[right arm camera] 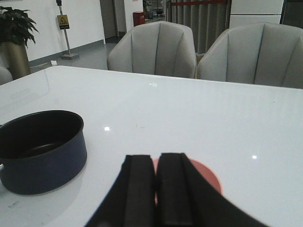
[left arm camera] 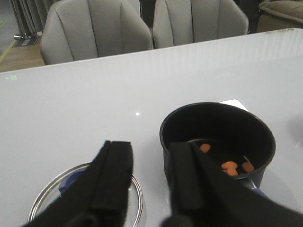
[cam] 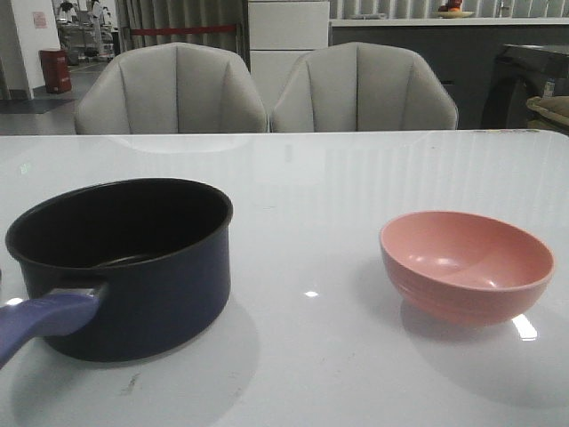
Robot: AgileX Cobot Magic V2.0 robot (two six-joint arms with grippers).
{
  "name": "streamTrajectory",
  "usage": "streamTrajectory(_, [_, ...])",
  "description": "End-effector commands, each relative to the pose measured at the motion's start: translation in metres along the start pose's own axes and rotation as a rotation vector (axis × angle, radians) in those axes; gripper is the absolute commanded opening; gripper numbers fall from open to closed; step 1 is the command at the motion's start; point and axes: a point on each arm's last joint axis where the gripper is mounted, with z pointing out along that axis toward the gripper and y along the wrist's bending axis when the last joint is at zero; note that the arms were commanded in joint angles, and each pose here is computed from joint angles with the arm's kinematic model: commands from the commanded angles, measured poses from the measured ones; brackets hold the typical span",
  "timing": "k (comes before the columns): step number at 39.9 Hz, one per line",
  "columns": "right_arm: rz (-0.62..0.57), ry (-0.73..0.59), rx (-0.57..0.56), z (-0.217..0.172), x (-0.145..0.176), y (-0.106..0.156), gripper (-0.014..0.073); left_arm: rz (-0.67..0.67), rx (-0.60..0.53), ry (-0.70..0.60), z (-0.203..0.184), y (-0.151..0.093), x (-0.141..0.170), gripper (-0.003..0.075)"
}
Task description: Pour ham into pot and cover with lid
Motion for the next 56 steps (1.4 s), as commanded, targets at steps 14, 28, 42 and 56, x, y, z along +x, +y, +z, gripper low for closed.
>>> streamTrajectory(14, [-0.003,-0.081,0.016,-0.001,-0.014,-0.001,0.0159,-0.134,-0.236,0.248,0.039,0.026,-0.053,0.065])
streamTrajectory(28, [-0.003,-0.08,0.01,-0.001,-0.014,-0.001,0.0159,-0.186,-0.273,0.719,0.136,0.039,-0.06,0.0649])
streamTrajectory(42, [-0.003,-0.078,0.01,-0.001,-0.014,0.0,0.0159,-0.362,-0.298,0.984,0.207,0.066,-0.041,0.0647])
streamTrajectory(56, [-0.003,-0.077,0.009,-0.001,-0.013,0.0,0.0159,-0.482,-0.299,1.139,0.241,0.099,-0.024,0.0647])
